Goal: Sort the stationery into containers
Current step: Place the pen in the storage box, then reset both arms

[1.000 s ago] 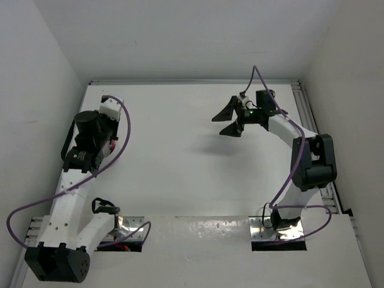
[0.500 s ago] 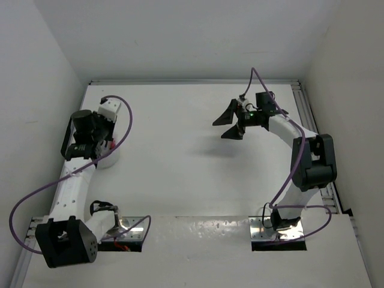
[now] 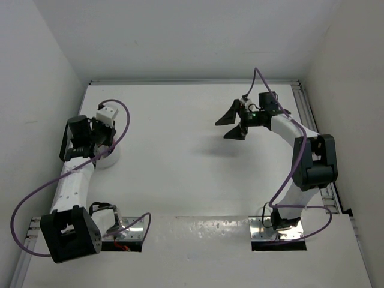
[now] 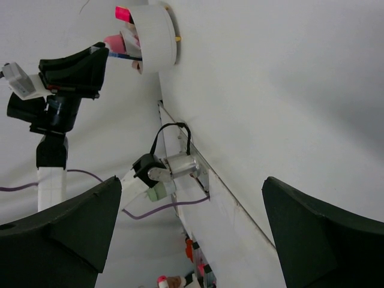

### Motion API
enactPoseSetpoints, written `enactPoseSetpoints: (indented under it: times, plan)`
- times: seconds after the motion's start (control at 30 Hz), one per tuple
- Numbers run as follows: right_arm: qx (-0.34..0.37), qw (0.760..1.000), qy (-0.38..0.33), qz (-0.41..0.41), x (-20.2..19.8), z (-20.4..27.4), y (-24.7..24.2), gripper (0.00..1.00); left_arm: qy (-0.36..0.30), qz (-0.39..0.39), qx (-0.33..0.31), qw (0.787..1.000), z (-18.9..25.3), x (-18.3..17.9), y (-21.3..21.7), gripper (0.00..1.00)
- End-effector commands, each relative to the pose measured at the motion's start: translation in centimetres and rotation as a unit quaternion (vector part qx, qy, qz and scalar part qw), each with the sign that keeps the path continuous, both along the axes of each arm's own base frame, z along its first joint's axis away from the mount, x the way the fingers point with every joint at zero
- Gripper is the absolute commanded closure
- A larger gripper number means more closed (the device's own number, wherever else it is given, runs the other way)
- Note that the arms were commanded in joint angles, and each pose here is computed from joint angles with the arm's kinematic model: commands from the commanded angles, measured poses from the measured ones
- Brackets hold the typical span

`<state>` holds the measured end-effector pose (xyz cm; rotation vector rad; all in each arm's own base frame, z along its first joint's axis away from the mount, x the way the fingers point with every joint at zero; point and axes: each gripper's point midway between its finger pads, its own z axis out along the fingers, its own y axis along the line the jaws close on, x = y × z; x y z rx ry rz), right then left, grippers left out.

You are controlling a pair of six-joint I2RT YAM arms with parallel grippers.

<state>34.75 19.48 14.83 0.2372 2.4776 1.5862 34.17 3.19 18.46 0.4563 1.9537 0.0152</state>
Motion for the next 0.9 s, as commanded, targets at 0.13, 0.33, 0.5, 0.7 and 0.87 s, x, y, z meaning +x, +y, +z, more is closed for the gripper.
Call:
enactPoseSetpoints:
  times: [0.13, 0.33, 0.5, 0.7, 0.87]
  plan:
    - [0.001, 0.999, -0.041, -0.002, 0.5, 2.0, -0.5, 0.02, -0.022, -0.001, -0.009, 1.0, -0.2, -0.3, 0.4, 0.51]
    - [-0.012, 0.997, -0.078, -0.009, 0.6, 3.3, -1.3, 0.01, -0.058, -0.046, 0.002, 0.997, 5.4, 1.0, -0.3, 0.0]
    - [-0.087, 0.982, -0.155, -0.068, 2.3, 4.9, -6.7, 0.01, -0.039, -0.081, -0.026, 0.996, 10.5, 2.9, -2.8, 0.0]
    - [-0.259, 0.924, -0.263, -0.103, 1.9, 7.4, -13.4, 0.01, -0.01, -0.135, -0.066, 0.989, 12.7, 4.0, -8.2, 0.0]
    - [-0.334, 0.885, -0.301, -0.118, 1.5, 8.4, -16.8, 0.01, 0.007, -0.166, -0.079, 0.983, 10.7, 4.3, -12.0, 0.0]
